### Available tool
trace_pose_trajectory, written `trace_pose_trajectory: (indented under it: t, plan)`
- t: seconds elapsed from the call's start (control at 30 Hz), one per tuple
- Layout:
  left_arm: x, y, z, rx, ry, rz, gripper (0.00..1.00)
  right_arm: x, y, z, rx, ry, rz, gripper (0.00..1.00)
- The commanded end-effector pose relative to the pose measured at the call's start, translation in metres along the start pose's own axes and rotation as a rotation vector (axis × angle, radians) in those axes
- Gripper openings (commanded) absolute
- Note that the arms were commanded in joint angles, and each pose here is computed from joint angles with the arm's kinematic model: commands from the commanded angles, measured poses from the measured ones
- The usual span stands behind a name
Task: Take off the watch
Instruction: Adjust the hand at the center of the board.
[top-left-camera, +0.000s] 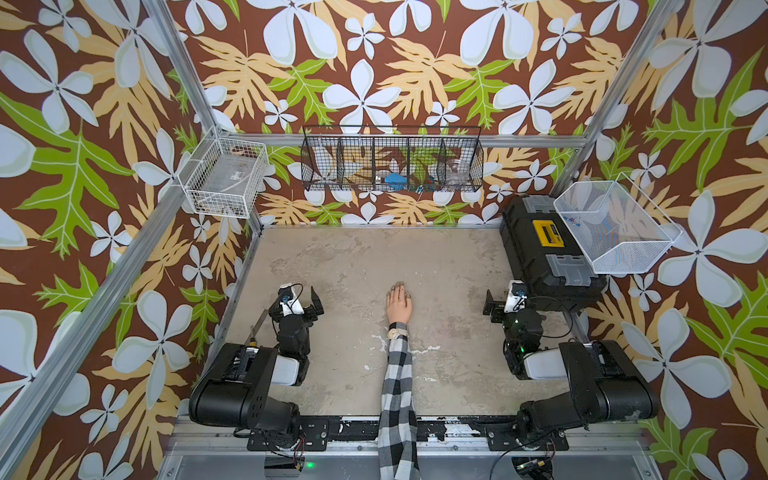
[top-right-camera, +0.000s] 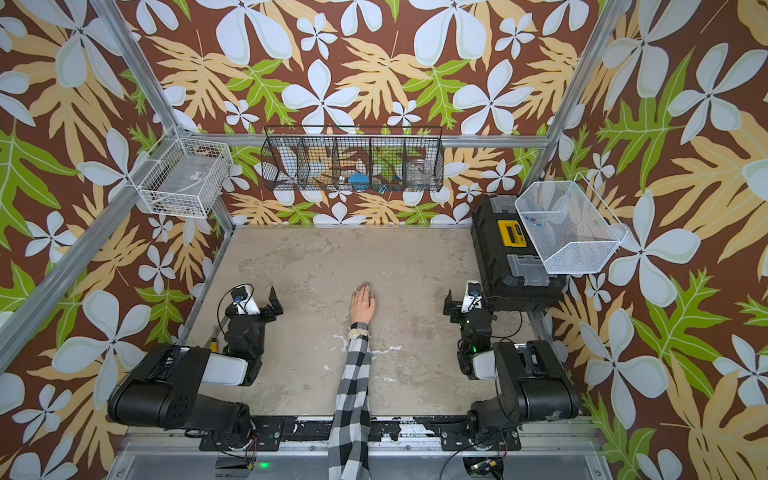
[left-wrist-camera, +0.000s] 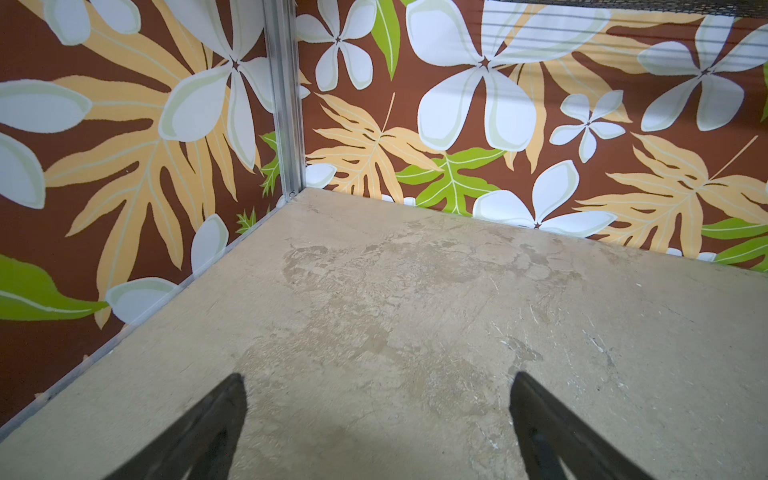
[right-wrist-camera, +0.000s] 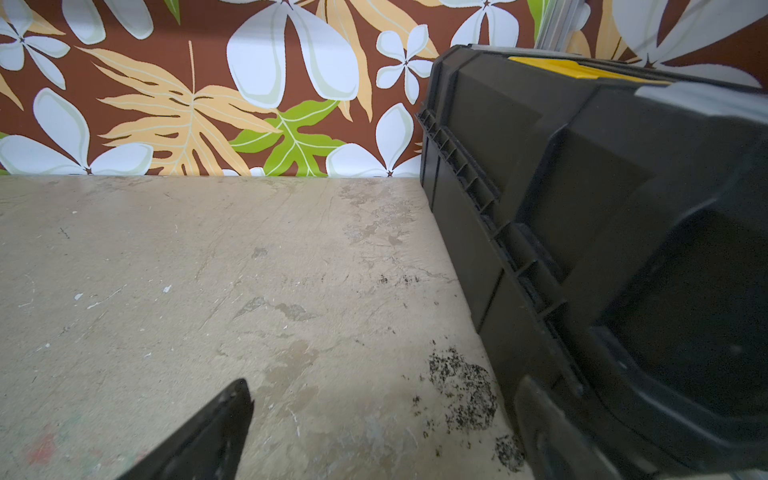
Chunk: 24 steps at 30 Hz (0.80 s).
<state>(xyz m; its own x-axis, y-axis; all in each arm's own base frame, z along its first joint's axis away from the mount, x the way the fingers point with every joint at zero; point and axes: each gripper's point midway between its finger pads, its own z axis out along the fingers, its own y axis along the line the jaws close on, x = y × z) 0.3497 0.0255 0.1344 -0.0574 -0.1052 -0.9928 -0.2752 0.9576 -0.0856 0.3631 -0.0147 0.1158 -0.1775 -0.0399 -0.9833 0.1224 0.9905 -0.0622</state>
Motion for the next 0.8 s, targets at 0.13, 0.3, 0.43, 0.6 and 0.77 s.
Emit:
trace_pose_trajectory:
  t: [0.13, 0.3, 0.43, 0.6, 0.77]
  plan:
    - [-0.009, -0.003, 0.003, 0.009, 0.007, 0.001, 1.0, -0.025, -0.003, -0.001, 0.025, -0.033, 0.003, 1.0]
    - [-0.023, -0.002, 0.018, -0.058, 0.07, 0.015, 1.0, -0.05, -0.014, -0.001, 0.085, 0.011, 0.086, 1.0]
    - [-0.031, -0.006, 0.025, -0.079, 0.146, -0.05, 0.99, -0.05, -0.013, 0.003, 0.093, 0.125, 0.246, 1.0]
    - [-0.034, -0.026, 0.025, -0.025, 0.302, -0.174, 0.98, -0.038, -0.009, 0.002, 0.117, 0.28, 0.428, 1.0]
    - [-0.036, -0.07, 0.001, 0.122, 0.465, -0.227, 0.96, -0.039, 0.038, -0.007, -0.143, 0.38, 0.447, 1.0]
